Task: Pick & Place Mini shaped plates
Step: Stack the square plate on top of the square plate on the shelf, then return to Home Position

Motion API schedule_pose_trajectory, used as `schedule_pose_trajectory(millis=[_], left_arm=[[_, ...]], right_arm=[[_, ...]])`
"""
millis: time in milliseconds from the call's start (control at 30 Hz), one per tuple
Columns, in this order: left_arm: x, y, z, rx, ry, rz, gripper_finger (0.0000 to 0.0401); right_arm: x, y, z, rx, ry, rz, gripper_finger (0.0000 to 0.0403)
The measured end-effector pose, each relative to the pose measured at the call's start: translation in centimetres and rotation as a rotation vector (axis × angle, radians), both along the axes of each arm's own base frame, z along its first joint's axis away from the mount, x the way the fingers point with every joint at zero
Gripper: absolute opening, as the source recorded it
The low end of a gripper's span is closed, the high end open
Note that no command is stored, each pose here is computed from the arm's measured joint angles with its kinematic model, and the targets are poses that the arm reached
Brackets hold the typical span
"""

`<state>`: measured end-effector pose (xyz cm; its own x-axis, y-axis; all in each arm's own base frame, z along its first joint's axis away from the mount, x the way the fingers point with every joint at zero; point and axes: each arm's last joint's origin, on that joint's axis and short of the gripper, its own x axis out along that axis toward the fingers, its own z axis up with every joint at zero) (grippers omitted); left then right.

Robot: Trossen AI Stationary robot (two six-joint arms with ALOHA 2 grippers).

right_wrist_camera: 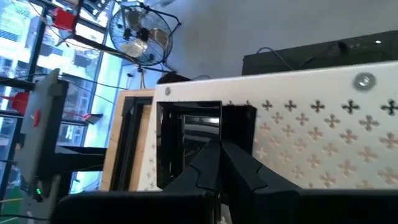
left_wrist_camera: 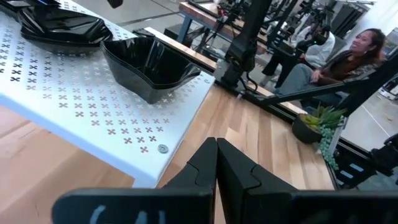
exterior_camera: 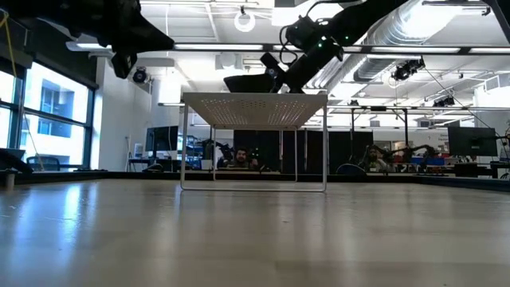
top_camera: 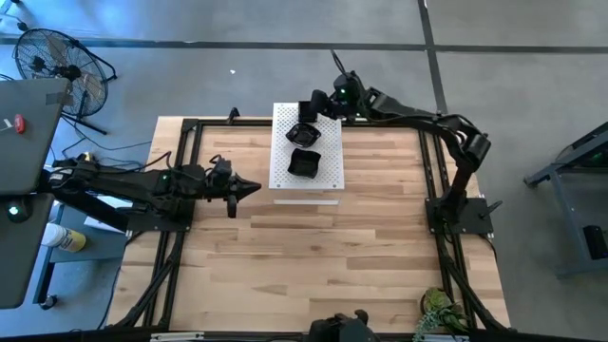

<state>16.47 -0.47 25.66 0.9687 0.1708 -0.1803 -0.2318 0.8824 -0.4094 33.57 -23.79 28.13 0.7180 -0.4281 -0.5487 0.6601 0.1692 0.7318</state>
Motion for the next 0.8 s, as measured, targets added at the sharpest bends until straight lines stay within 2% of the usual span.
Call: schedule_pose_trajectory(millis=[333, 500, 633, 800], left_arm=[[0.0, 0.0, 0.0, 0.001, -0.002, 0.007, 0.0], [0.0, 0.0, 0.0, 0.002, -0.002, 0.01, 0.0], [0.0, 0.0, 0.1, -0.006, -0.012, -0.02, 0.0], [0.2, 0.9, 0.3, -0.007, -0.03, -0.024, 0.0]], right_arm=[[-0.3, -0.5, -0.2, -0.019, -0.006, 0.016, 0.0042], [-0.5, -0.2, 0.5, -0.106, 0.029, 0.076, 0.0071], [-1.3, 0.9, 2.9, -0.248, 0.014, 0.267, 0.0071], [-1.8, 5.1, 4.8, -0.493, 0.039, 0.515, 0.0031]])
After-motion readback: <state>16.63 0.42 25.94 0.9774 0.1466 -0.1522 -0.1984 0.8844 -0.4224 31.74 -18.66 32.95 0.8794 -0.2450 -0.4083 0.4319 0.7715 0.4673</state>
